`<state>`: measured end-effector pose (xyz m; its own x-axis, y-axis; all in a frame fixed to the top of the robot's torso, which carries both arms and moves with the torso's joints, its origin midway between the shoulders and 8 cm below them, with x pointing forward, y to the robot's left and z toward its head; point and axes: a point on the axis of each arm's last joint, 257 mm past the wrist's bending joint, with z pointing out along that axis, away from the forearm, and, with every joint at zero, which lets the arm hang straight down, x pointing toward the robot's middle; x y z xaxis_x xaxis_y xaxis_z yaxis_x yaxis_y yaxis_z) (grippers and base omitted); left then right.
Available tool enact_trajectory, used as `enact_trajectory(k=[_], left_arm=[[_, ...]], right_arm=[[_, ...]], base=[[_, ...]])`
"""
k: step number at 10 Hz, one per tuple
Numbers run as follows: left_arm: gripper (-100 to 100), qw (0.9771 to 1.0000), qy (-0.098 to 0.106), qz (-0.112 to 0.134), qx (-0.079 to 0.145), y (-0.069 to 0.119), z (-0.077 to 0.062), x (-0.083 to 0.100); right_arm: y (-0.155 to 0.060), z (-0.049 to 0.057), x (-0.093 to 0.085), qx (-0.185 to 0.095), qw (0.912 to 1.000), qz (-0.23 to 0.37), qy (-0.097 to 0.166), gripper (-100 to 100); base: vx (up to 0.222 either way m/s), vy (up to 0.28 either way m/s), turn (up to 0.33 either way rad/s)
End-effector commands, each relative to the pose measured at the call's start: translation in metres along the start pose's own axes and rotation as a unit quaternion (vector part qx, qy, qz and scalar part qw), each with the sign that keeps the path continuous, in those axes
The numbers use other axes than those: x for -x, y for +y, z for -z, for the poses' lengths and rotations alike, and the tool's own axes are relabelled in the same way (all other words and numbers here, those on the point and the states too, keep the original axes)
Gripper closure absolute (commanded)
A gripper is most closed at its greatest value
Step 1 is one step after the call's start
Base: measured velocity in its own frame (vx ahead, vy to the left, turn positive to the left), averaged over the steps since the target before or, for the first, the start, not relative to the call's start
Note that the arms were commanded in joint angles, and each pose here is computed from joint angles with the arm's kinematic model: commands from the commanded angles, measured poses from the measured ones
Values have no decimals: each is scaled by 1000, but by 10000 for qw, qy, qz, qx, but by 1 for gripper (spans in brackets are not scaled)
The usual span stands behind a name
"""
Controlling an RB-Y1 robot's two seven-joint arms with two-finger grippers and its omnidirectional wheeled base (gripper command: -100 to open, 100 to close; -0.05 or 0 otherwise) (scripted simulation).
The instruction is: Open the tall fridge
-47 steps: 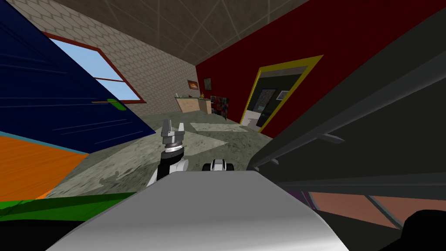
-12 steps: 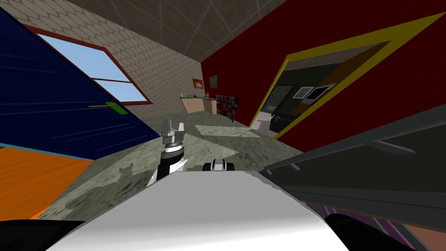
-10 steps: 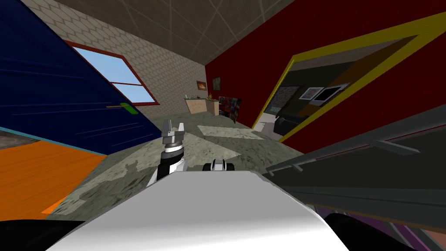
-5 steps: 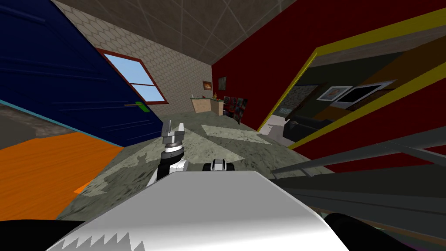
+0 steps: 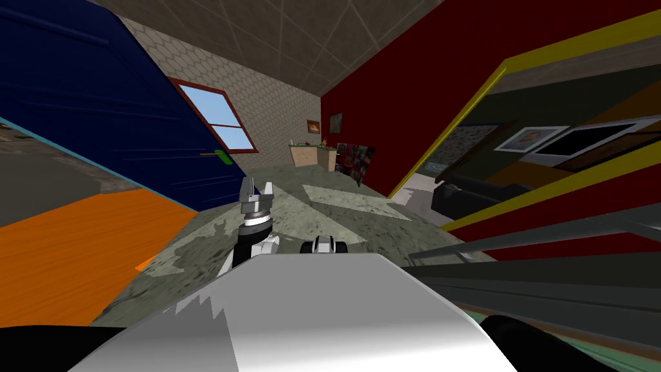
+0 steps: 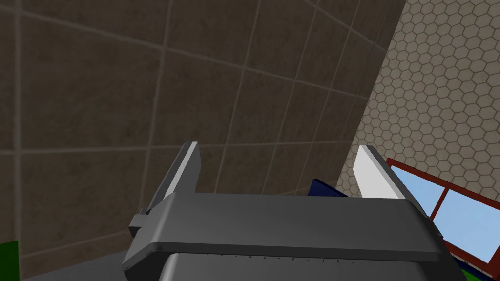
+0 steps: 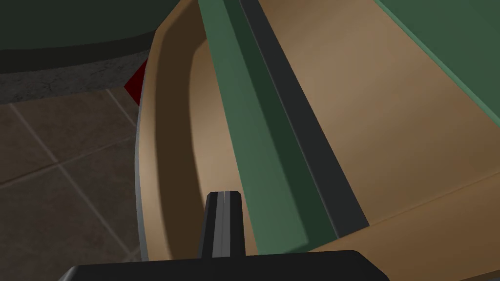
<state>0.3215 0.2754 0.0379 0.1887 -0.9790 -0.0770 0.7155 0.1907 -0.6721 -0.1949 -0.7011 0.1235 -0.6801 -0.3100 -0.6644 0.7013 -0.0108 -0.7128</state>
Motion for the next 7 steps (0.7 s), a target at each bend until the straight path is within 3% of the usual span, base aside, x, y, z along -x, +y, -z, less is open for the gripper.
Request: enact_trajectory(k=[1,3,5,6,7], left_arm=[[0,10000,0,0,0,0,0,0],[0,10000,0,0,0,0,0,0],[0,10000,0,-1,0,0,0,0],[0,10000,0,0,0,0,0,0],[0,10000,0,0,-1,0,0,0]], right_arm=[[-13,7,-12,-206,9995,66,242,100],[-33,20,-27,-517,9968,177,577,100],[-30,20,-27,-504,9969,166,578,100],[-21,5,-4,-365,9985,266,300,-100],[-21,5,-4,-365,9985,266,300,-100]], base=[[70,16,94],[113,52,250],[73,11,43],[-7,-43,107],[-16,-70,71]])
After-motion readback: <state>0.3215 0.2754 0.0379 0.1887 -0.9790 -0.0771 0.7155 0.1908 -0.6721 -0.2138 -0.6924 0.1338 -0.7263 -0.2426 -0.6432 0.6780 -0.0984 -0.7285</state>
